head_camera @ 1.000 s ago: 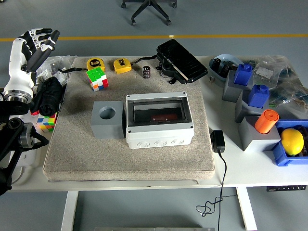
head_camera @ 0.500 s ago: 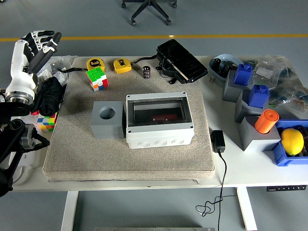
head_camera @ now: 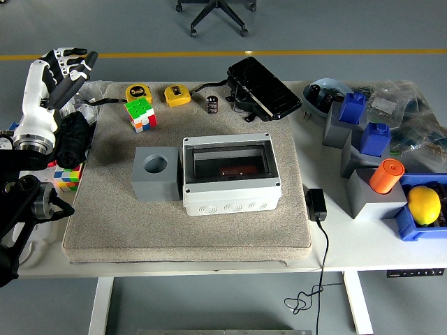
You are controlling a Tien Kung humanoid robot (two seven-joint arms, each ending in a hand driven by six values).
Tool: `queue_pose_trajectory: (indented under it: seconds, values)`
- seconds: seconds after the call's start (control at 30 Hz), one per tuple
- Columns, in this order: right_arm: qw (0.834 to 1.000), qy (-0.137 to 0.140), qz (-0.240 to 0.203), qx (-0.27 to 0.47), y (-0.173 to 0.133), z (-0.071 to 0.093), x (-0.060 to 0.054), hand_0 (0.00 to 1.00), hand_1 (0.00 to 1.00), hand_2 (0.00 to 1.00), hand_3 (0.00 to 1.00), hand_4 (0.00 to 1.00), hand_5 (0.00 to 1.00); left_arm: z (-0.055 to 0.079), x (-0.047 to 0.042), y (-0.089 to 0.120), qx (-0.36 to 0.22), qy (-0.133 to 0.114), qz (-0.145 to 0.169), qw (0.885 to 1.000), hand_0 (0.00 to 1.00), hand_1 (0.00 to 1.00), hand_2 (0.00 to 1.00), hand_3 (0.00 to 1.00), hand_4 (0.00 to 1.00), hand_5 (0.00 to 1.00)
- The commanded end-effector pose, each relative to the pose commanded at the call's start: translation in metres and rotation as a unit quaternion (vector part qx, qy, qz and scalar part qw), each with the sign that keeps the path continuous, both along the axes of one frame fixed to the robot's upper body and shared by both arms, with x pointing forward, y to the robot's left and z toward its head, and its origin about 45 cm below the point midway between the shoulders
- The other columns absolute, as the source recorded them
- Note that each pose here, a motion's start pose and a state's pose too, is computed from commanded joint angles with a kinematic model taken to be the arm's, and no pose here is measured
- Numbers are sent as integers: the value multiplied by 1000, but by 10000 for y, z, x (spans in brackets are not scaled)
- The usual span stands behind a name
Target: Fetch the battery,place it into the box,close the lid of the box
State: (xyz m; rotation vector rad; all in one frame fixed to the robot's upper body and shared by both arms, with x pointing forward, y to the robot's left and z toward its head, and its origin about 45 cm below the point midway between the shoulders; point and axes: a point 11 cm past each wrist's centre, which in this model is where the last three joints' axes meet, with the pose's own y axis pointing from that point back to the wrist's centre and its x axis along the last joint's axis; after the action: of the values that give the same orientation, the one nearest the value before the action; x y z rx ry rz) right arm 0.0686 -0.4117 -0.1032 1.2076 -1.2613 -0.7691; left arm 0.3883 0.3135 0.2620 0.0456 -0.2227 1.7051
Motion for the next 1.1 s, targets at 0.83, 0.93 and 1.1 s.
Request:
queue_pose_trajectory:
  seconds: [0.83,0.93,1.1]
  values:
    - [1000,4,-11,4,36,-28,-79,617,655,666,574,938,452,3,6,-29,-3,0,-3,1000,476,580,560,568,944,508]
    - [1000,3,-12,6,53,-33,-80,617,655,666,574,938,452,4,7,-34,-5,0,-3,1000,476,580,560,568,944,508]
    - [1000,1,-14,6,56,-31,-56,617,654,666,575,939,452,17,16,-44,-7,-2,-4,1000,476,580,559,568,941,506]
